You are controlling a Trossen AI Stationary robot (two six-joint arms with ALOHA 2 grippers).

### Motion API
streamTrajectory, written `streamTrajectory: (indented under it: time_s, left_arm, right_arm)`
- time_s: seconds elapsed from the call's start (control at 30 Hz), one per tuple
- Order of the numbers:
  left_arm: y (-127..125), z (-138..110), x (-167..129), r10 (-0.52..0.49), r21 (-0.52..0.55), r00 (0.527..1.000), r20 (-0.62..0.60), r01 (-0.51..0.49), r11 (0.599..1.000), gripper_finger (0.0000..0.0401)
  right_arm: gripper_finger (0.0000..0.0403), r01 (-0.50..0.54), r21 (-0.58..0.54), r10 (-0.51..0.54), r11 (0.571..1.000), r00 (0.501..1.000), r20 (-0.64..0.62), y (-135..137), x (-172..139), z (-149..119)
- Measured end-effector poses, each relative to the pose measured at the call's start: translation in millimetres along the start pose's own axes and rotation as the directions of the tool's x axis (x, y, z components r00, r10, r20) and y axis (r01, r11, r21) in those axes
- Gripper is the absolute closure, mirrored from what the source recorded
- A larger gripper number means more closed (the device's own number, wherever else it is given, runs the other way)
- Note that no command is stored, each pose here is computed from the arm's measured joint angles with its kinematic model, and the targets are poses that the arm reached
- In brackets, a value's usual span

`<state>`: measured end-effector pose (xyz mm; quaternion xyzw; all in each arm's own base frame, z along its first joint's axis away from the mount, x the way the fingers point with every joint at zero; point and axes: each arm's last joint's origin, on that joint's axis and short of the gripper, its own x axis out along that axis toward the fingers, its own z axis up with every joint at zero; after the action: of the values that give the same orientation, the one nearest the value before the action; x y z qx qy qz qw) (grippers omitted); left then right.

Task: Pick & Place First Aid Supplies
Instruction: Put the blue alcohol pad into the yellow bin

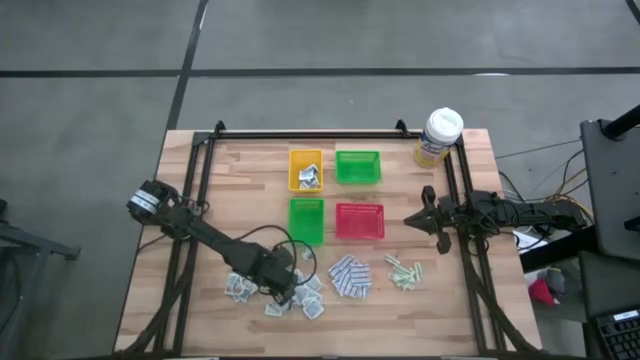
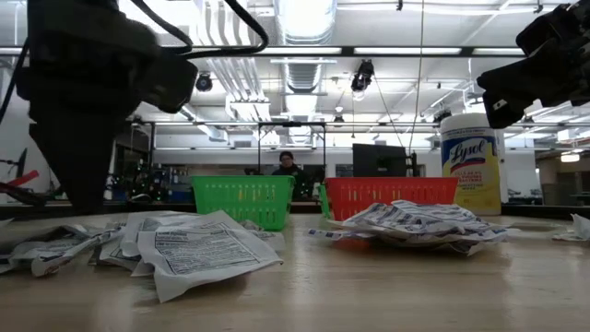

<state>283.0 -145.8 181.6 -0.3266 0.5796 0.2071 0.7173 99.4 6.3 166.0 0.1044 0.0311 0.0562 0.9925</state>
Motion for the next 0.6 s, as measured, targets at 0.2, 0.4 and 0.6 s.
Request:
streamTrajectory:
  time_s: [0.2,0.4,0.6]
  left_arm:
    - [-4.4,1.5,3.8,-0.056,-0.09,0.998,0.023,0.058,0.994,0.022]
    - [-1.6,1.2,6.1,-0.044,-0.139,0.999,0.019,0.046,0.989,0.022]
    - [-1.2,2.4,9.3,-0.031,-0.157,0.999,0.028,0.035,0.987,0.022]
  right_arm:
    - [0.0374,0.0,0.0,0.0,1.0,1.0,0.0,0.0,0.0,-0.1]
    - [0.0374,0.0,0.0,0.0,1.0,1.0,0.0,0.0,0.0,0.0]
    - [0.0374,0.0,0.0,0.0,1.0,1.0,0.0,0.0,0.0,-0.1]
